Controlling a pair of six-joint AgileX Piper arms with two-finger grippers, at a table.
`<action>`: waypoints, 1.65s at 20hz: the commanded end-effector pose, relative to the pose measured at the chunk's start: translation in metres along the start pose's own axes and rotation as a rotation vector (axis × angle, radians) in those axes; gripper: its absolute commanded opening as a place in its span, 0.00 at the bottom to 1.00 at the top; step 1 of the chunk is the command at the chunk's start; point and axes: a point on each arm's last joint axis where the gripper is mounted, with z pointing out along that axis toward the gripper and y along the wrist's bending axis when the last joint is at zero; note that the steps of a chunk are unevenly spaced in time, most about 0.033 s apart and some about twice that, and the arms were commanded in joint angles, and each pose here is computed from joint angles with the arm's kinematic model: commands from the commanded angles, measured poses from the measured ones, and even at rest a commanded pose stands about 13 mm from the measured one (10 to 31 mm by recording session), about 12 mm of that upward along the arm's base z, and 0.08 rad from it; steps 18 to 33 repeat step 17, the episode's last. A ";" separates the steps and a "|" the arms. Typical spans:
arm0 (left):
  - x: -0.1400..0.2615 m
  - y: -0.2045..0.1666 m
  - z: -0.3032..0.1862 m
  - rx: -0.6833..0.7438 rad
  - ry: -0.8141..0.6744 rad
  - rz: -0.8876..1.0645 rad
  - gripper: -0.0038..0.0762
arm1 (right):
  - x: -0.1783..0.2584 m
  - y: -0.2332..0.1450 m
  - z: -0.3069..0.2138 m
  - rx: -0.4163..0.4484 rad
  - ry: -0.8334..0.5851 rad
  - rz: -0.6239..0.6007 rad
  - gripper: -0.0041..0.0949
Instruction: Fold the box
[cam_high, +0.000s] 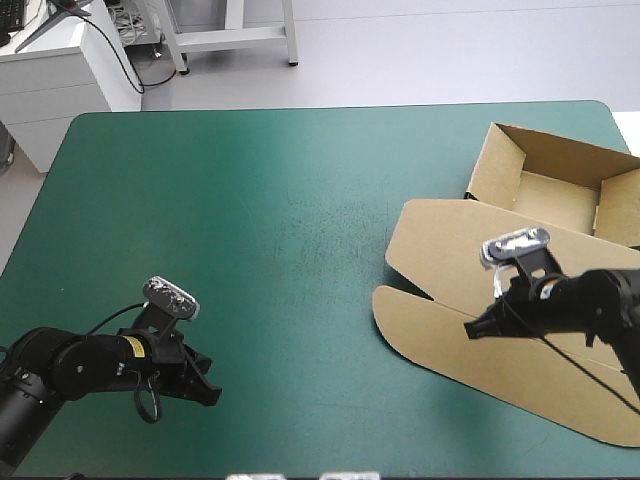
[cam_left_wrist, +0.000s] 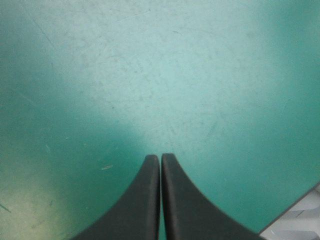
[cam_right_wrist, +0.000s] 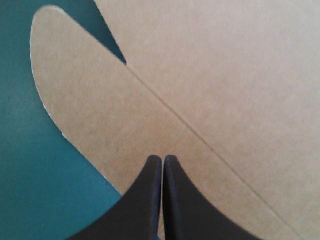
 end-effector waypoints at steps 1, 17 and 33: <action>-0.001 -0.008 -0.011 0.040 -0.106 0.027 0.04 | 0.019 0.006 -0.010 0.019 -0.097 -0.023 0.04; 0.052 -0.012 0.003 0.060 -0.091 0.011 0.04 | 0.101 0.023 -0.019 0.045 -0.241 -0.026 0.04; 0.052 -0.012 0.003 0.060 -0.091 0.011 0.04 | 0.101 0.023 -0.019 0.045 -0.241 -0.026 0.04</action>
